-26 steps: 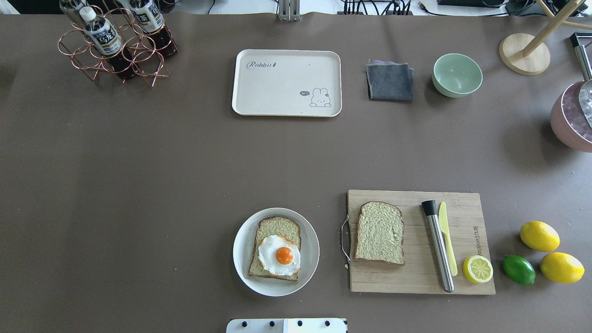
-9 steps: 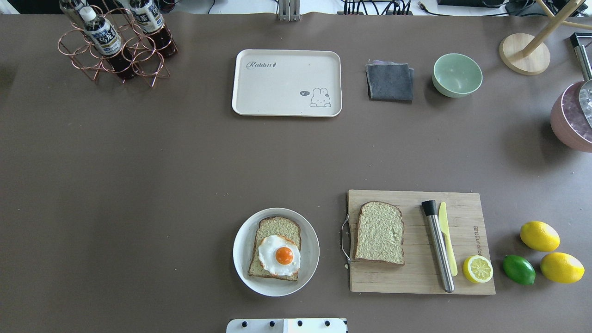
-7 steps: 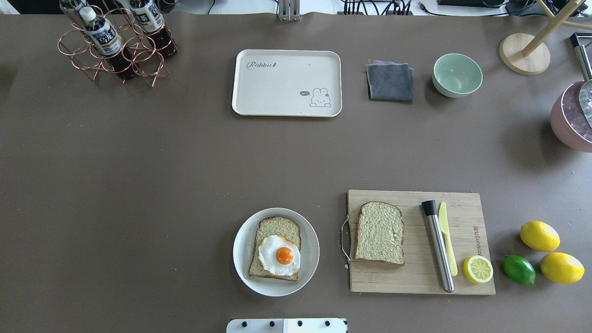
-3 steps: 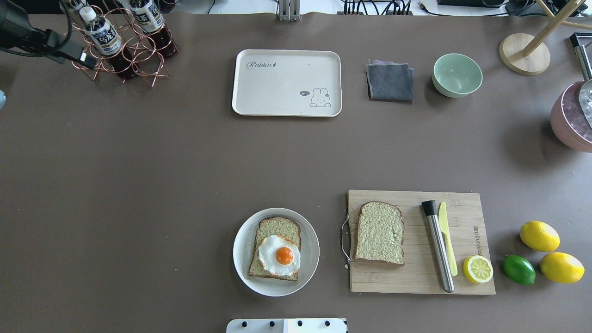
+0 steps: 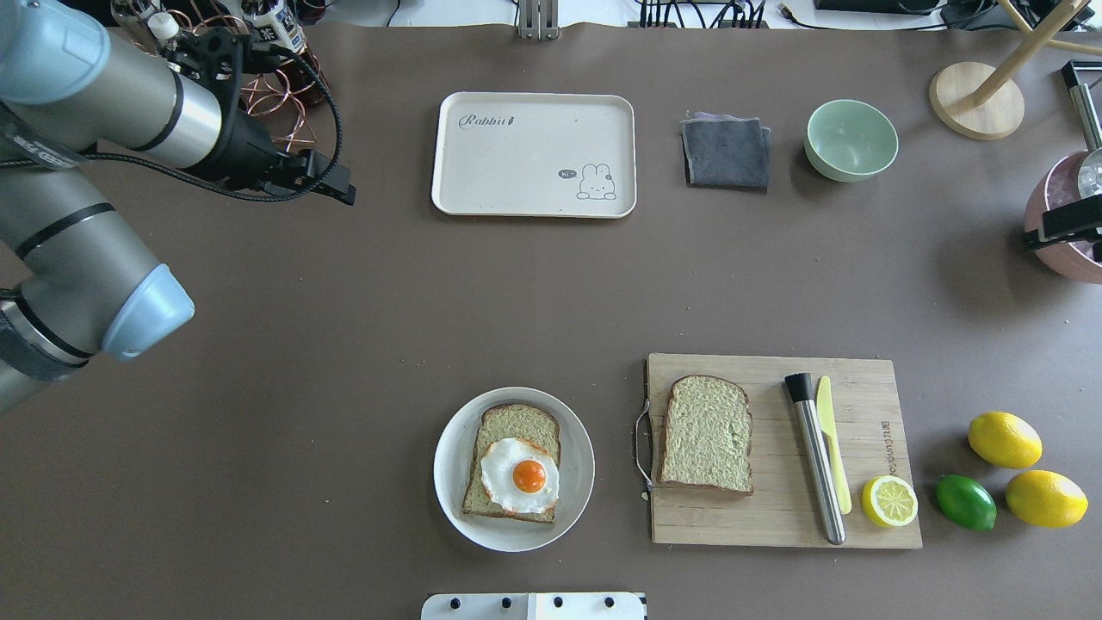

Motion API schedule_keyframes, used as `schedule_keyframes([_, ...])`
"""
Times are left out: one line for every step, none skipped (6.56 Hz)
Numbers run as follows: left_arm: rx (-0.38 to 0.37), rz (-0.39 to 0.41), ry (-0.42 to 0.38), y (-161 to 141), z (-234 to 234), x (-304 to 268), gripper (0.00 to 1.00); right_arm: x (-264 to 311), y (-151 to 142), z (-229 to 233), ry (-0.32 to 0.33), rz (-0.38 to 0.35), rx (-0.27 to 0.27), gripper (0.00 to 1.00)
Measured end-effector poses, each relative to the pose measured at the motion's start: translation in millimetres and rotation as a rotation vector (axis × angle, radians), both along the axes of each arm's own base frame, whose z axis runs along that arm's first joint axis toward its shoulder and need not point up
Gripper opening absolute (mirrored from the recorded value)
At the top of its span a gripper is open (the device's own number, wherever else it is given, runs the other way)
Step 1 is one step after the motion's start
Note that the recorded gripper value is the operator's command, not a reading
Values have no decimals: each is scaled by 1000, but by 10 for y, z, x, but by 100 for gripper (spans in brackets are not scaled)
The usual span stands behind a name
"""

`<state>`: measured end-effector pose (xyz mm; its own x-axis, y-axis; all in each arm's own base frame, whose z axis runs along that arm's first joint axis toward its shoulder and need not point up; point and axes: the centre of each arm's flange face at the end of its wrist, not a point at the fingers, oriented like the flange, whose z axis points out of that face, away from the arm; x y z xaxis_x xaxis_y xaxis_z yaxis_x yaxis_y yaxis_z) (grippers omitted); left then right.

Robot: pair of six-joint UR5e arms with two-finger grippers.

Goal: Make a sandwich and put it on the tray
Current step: 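Move the left arm above the tray while the right gripper reaches the bread slice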

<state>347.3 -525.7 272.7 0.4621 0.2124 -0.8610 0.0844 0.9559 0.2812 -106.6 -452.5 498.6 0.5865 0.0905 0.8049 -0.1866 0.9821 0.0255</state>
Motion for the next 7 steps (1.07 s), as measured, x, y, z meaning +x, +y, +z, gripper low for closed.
schedule_keyframes([-23,-4,17,193,-150,294,99,-480,153,-184,-29,38,-39,99])
schedule_keyframes([-24,-9,22,374,-250,546,99,-923,378,-423,-52,66,-75,99])
schedule_keyframes([-27,-14,28,509,-333,729,99,-1375,700,-682,-71,88,-109,98])
schedule_keyframes([-33,-16,34,572,-382,812,99,-1754,1021,-865,-83,103,-131,98])
schedule_keyframes([-35,-15,37,598,-400,847,99,-2104,1347,-1008,-92,119,-141,98])
schedule_keyframes([-37,-14,36,608,-398,863,99,-2393,1658,-1130,-105,130,-142,98])
schedule_keyframes([-37,-14,36,609,-396,868,99,-2593,1888,-1198,-113,134,-133,91])
